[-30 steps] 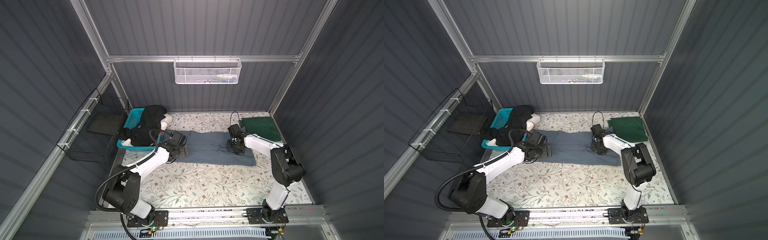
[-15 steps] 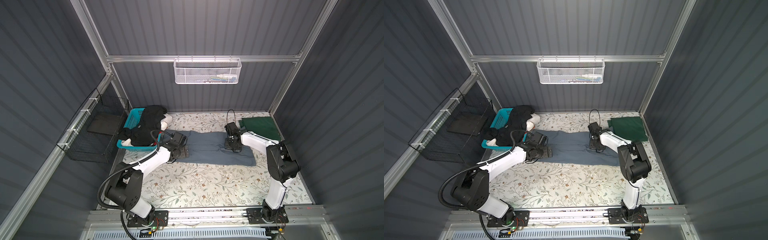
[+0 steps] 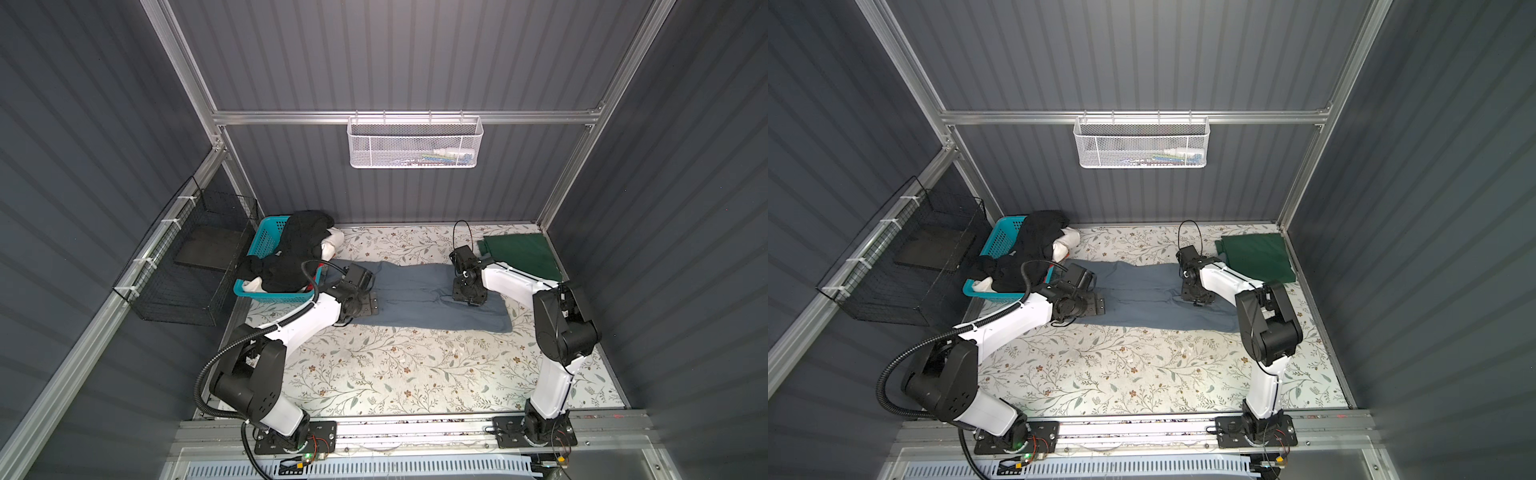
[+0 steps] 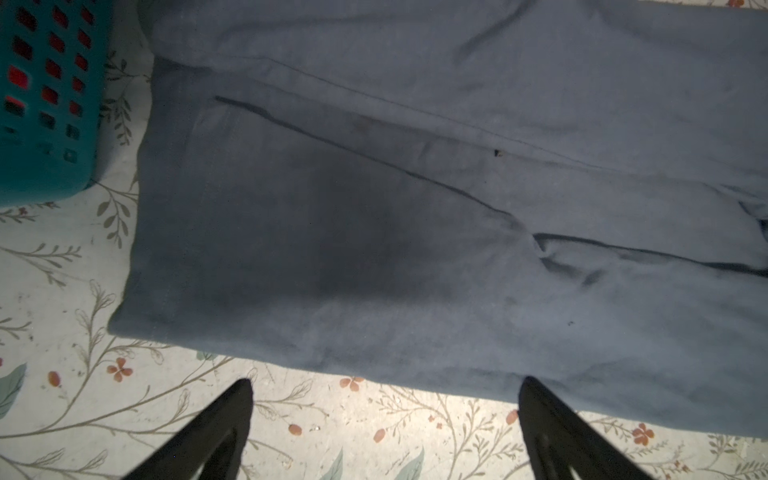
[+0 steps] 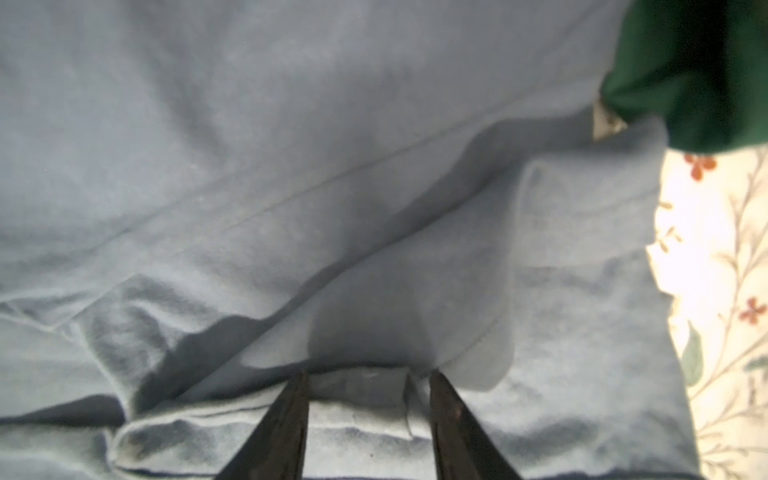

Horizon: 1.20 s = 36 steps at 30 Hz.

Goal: Fold and stack the t-shirts

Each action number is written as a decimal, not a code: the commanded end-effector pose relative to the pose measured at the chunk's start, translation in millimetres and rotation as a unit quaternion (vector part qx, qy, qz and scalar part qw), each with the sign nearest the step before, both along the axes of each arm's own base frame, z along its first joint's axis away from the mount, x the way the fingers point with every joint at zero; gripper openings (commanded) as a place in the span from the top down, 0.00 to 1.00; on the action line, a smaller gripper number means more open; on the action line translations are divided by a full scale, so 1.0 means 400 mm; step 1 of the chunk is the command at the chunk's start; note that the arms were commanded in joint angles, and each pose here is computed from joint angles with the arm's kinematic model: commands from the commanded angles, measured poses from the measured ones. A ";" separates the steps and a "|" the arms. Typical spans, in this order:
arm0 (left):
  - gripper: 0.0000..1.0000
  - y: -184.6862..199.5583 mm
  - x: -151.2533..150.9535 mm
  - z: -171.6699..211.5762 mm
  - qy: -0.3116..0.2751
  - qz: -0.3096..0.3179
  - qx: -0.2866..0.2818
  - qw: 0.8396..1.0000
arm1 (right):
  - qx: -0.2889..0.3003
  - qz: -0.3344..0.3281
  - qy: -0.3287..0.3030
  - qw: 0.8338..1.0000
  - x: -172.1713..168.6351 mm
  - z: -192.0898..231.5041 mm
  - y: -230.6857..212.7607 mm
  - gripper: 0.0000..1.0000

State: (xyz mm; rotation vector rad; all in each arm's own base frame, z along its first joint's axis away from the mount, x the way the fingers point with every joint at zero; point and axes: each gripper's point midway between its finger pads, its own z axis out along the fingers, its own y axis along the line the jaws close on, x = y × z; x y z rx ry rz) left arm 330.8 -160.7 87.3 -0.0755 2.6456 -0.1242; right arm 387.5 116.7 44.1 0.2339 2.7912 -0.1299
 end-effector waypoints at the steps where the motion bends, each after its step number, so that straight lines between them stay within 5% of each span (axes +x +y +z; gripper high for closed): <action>1: 0.00 -0.008 0.003 0.015 -0.006 -0.009 -0.004 1.000 | -0.015 -0.010 0.019 1.000 -0.030 -0.007 -0.017 0.51; 5: 0.00 -0.009 0.003 0.013 -0.006 -0.010 -0.006 1.000 | -0.007 -0.009 0.024 1.000 -0.044 -0.023 -0.013 0.52; 16: 0.00 -0.010 0.001 0.010 -0.004 -0.008 -0.008 1.000 | 0.024 0.013 -0.006 1.000 -0.013 -0.008 0.020 0.99; 36: 0.00 -0.008 0.010 0.012 -0.003 -0.007 0.000 1.000 | -0.049 0.102 0.000 0.994 0.153 0.010 0.065 1.00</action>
